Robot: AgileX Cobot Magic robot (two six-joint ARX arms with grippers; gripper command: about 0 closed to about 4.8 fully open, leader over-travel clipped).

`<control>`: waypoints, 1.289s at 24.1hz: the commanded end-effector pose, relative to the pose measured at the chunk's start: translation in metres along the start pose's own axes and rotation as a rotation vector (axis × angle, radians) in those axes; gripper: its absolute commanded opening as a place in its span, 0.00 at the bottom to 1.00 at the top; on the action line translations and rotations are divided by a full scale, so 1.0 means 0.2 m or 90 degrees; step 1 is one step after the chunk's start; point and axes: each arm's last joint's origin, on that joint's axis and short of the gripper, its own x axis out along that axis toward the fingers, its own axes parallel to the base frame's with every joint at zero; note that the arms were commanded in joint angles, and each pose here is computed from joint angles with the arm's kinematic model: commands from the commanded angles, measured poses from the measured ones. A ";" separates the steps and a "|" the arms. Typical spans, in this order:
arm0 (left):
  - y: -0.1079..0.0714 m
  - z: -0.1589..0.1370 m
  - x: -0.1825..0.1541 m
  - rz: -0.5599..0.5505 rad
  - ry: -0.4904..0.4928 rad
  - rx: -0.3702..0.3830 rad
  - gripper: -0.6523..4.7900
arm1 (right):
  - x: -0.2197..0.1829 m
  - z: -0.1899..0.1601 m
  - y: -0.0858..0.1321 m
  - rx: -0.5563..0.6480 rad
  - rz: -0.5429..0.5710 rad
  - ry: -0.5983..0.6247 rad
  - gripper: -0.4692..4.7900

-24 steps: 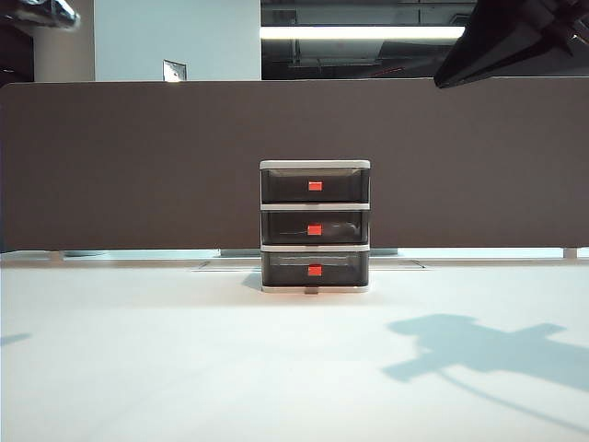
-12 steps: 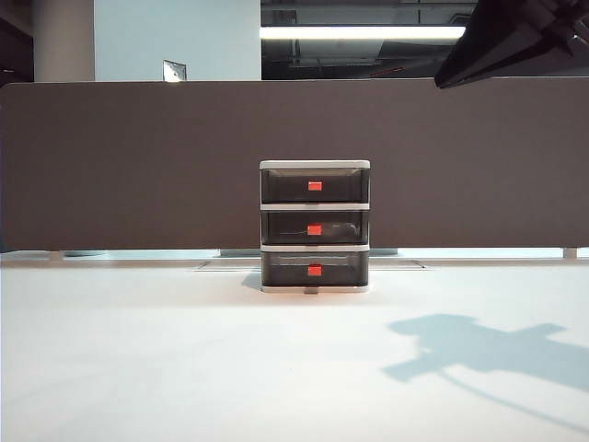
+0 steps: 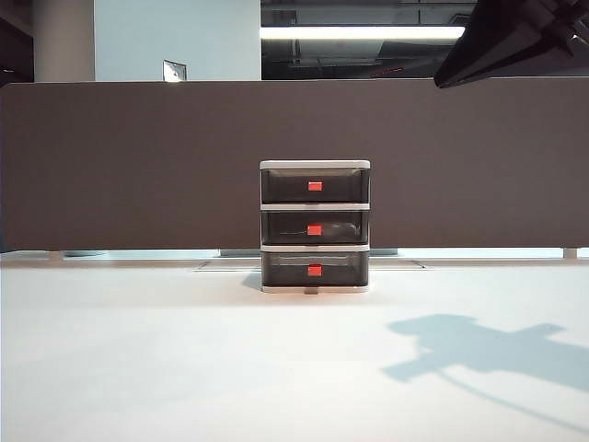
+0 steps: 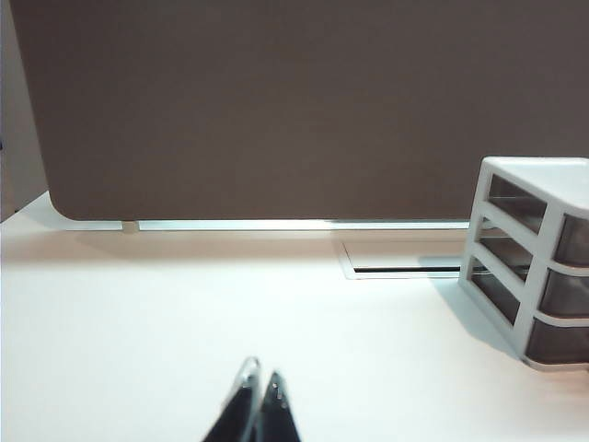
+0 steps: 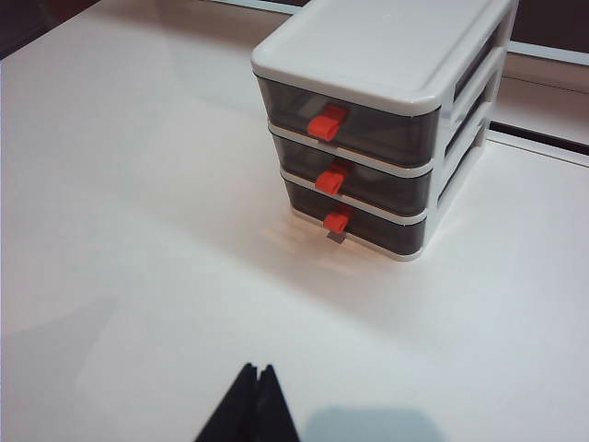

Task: Pick up the earphone case on the table, open the lid, insert the wireless earphone on the table into it, close the lid, put the earphone case into the second layer of the drawer, and finally close the drawer.

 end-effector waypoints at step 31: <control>0.00 -0.08 -0.01 0.000 0.040 -0.007 0.11 | 0.00 0.02 0.00 -0.003 0.002 -0.015 0.09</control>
